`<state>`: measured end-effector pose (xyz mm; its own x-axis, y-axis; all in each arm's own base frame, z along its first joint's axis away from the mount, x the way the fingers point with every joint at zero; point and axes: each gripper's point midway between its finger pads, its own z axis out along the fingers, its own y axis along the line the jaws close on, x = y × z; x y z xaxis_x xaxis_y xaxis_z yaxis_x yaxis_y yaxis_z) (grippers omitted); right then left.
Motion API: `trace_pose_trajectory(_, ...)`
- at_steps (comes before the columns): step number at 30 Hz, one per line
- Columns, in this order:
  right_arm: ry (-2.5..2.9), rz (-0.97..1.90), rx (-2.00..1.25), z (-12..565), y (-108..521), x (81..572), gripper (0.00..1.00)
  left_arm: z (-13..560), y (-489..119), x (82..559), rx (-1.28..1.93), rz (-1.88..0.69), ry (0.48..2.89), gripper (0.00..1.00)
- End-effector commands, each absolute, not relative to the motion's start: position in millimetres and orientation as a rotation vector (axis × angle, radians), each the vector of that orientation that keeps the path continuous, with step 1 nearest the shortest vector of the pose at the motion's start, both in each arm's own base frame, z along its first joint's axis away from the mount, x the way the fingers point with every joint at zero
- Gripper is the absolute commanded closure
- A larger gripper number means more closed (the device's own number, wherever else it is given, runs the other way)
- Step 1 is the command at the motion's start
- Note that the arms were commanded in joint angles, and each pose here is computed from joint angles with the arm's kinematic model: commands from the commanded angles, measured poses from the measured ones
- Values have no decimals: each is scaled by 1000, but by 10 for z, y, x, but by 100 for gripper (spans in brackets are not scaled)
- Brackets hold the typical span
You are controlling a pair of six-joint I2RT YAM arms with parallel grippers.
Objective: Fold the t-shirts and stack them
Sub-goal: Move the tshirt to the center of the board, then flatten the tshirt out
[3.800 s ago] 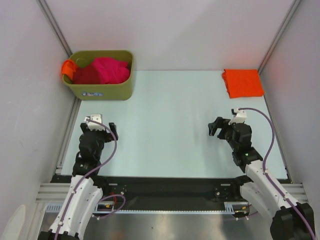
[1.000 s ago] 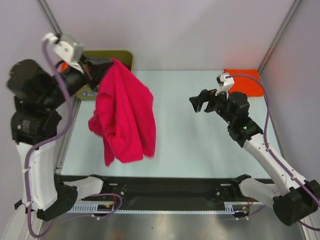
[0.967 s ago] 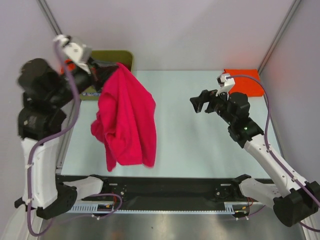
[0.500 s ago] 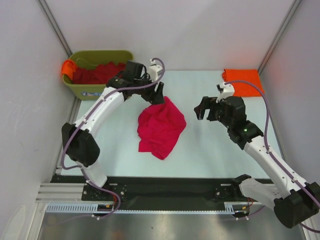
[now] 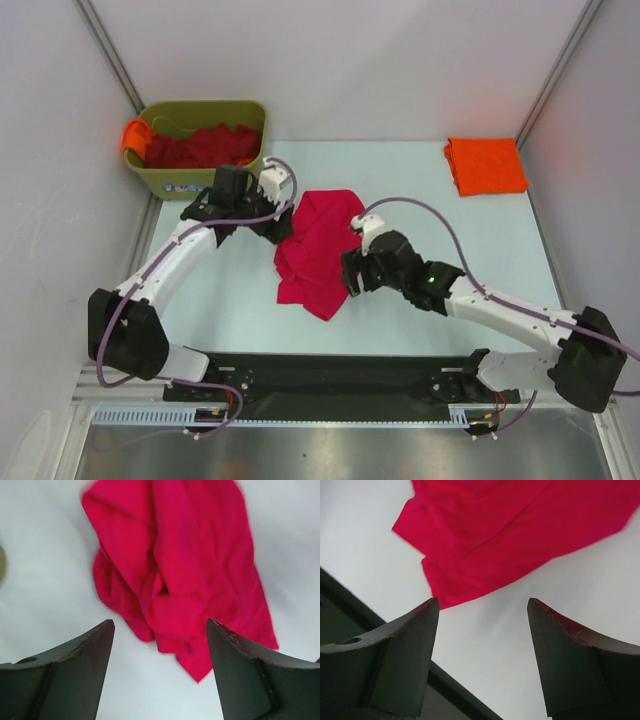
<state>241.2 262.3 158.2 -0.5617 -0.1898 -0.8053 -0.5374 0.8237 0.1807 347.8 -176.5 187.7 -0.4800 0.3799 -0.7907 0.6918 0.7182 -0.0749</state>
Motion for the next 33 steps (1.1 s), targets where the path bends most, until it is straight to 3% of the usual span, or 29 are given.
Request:
trace_pose_trajectory(1,2024,626,-650,1606,3053,2340,24,1461,-1554,3393,816,-461,2169,21)
trace_pose_trajectory(6,1911,676,-764,1472,3511,2438,28,1247,-1182,3414,619,-473,2252,20)
trace_pose_trajectory(16,2088,323,-975,757,3760,2714,39,1265,-683,3331,472,-423,2297,12)
trace_pose_trajectory(20,2109,253,-927,789,3737,2841,65,1324,-570,3356,441,-404,2296,12)
trace_pose_trajectory(21,2123,256,-916,852,3759,2860,80,1338,-567,3365,443,-400,2293,12)
trace_pose_trajectory(23,2125,268,-894,978,3782,2897,99,1378,-580,3375,444,-409,2288,12)
trace_pose_trajectory(27,2110,297,-765,1566,3693,3034,100,1473,-607,3396,458,-427,2268,12)
trace_pose_trajectory(31,2118,402,-431,2297,3026,3237,100,1631,-672,3450,482,-456,2232,13)
trace_pose_trajectory(33,2143,375,-281,2329,2501,3387,100,1692,-720,3466,498,-470,2220,17)
